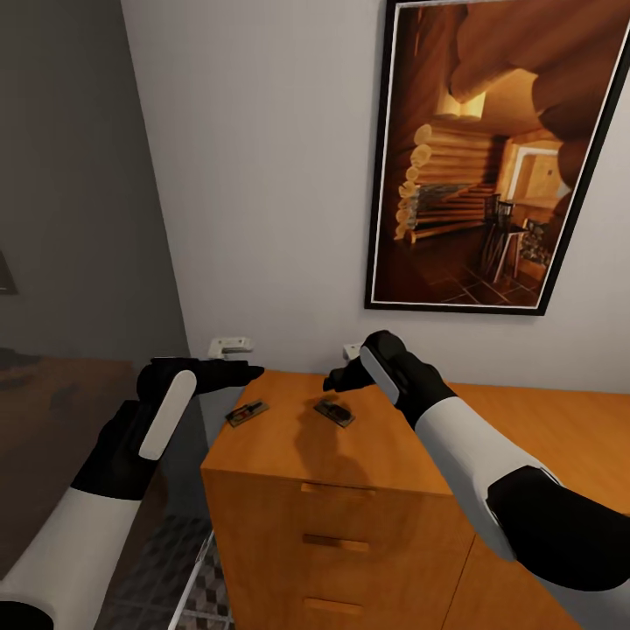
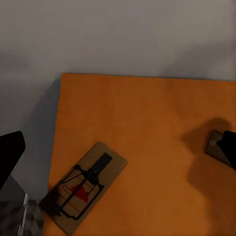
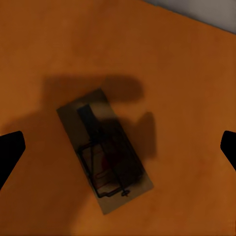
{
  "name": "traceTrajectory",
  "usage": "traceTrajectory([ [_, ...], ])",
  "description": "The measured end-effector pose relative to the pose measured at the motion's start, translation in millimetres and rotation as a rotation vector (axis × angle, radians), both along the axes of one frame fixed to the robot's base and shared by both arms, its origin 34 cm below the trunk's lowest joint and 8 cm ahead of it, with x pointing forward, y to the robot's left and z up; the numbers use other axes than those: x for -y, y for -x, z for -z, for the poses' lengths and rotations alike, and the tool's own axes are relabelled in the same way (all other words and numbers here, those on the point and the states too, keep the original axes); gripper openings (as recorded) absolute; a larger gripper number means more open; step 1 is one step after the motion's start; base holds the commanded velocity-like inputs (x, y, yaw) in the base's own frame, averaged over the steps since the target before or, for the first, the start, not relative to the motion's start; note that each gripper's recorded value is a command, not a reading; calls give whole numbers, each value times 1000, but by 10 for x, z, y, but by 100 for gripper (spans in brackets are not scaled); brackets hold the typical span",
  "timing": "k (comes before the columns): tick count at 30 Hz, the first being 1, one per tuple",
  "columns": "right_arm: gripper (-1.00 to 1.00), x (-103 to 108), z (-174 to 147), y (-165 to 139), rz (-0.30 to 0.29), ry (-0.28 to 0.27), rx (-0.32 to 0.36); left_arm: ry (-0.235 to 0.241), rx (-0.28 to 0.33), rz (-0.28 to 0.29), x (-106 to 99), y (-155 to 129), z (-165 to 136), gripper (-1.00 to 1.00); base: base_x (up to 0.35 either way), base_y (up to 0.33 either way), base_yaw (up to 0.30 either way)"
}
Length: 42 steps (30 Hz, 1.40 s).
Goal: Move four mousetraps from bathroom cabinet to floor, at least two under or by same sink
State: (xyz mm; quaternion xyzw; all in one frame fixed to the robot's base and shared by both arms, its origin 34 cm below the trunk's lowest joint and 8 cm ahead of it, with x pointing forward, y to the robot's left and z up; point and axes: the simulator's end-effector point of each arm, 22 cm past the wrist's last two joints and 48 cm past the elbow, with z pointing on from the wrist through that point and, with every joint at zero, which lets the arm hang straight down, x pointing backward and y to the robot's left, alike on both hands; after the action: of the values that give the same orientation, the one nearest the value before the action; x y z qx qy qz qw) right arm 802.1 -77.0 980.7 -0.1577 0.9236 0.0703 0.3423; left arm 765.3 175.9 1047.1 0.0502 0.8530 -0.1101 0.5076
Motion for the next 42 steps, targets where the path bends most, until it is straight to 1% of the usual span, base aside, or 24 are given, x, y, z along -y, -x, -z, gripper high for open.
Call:
traceTrajectory([
  [9,100,18,63,13,3,8,-14,0,1,0,-4,-1,-1,100,0,0,0],
  [16,100,1,171,50,4,18,-40,1,2,0,1,-2,-4,100,0,0,0],
  [23,100,-71,406,155,0,32,-101,2,1,1,4,-1,-3,100,0,0,0],
  [27,100,-81,479,188,0,37,-120,2,1,1,5,-1,-3,100,0,0,0],
  [42,100,-112,468,191,-4,37,-119,2,1,1,4,-1,-3,100,0,0,0],
])
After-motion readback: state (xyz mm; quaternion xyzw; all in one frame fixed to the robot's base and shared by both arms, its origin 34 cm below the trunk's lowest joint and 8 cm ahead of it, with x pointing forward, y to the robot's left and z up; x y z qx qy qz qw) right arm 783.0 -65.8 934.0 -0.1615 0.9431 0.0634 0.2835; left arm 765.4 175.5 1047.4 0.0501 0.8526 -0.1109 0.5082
